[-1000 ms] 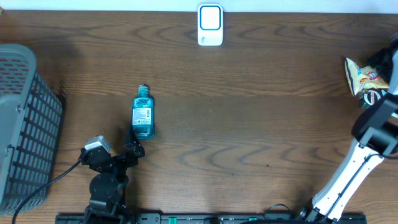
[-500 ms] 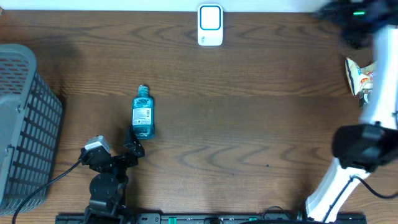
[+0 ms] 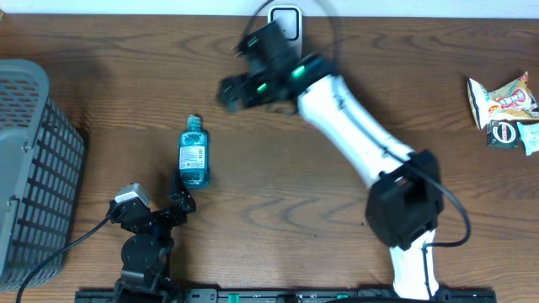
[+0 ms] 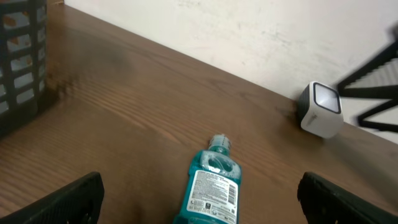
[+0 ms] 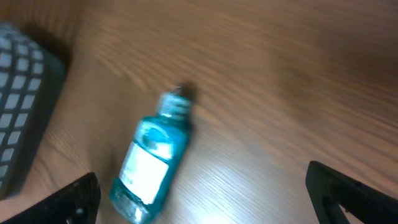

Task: Scan the item barcode
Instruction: 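Move the right gripper to the teal mouthwash bottle and grasp it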

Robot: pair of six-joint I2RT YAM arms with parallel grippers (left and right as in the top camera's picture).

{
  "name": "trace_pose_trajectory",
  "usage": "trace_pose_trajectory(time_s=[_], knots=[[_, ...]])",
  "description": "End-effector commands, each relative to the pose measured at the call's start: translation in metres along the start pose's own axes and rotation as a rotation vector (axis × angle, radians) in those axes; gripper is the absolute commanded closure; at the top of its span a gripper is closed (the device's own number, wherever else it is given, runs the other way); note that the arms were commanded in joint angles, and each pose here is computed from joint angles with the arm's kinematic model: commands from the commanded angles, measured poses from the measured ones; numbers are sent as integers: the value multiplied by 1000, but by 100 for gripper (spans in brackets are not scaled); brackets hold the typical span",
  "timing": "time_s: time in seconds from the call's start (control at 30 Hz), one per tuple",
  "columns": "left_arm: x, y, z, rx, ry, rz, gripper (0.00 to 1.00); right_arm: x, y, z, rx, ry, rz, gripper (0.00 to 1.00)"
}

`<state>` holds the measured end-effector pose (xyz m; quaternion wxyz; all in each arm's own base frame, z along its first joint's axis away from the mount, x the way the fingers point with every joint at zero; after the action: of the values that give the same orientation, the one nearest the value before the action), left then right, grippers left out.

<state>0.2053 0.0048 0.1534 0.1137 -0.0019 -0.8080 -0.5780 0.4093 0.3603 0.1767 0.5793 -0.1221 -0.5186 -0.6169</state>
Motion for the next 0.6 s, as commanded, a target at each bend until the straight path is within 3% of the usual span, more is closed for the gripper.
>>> trace_pose_trajectory(time_s=[0.0,0.1,0.27,0.57], knots=[[-2,-11,5,-6,20,31,2,-26,-18,11,51,-86,-36,1],[-2,-11,5,-6,20,31,2,-43,-31,24,98,-139,-80,1],[-2,-11,5,-6,20,31,2,-77,-55,56,336,-185,-148,1],[-2,-11,5,-6,20,31,2,-134,-85,37,358,-195,-93,1]])
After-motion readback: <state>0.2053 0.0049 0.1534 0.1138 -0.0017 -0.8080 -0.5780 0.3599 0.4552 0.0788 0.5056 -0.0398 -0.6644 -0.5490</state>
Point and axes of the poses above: each gripper's point midway between its finger pads, its own x axis back along the fingers, its own z axis along the line the jaws close on, y = z × x, the point moved 3 cm from there along x, back along the fingers, and after that the axes turned 2 degrees about -x, right-handed, at the moved point
